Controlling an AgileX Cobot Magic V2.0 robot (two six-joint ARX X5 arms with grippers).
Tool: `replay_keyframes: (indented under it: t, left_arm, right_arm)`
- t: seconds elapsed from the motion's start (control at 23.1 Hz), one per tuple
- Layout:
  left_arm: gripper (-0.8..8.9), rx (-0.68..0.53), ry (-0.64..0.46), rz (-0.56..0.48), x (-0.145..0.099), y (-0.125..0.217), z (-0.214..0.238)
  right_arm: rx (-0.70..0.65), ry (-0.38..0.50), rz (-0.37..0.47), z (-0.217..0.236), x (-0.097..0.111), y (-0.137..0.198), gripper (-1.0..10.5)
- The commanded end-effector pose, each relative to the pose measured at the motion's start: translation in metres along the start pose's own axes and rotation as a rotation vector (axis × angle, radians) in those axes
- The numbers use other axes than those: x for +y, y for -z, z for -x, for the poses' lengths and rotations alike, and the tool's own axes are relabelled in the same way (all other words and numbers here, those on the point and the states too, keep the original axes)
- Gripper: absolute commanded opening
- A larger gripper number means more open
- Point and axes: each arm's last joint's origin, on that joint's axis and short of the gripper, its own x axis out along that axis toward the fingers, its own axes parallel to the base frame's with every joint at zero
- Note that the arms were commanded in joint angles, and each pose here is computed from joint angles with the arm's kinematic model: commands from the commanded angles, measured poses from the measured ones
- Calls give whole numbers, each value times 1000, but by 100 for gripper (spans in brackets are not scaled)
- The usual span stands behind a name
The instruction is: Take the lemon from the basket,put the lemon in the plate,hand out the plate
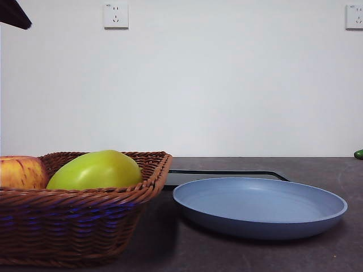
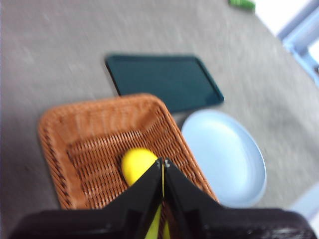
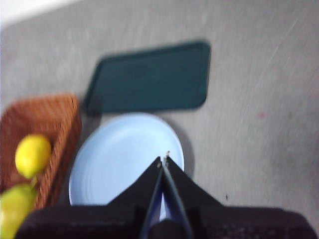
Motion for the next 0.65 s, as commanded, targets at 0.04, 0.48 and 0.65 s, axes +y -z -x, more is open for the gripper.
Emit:
replay_keyframes:
  t: [0.04,0.48,0.65]
  left_arm:
    - [9,67,11,-14,-3,-6,-6]
    - [394,117,-15,-13,-10,-7,-21]
    - [394,123,-4,-3,-12,-6,-22]
  right_arm:
    - [136,-31,31,-18,-3,-8,18]
    - [445,-58,-36,-91,-18,-5,339]
    - [487,-60,-35,-123,-24,-3,336]
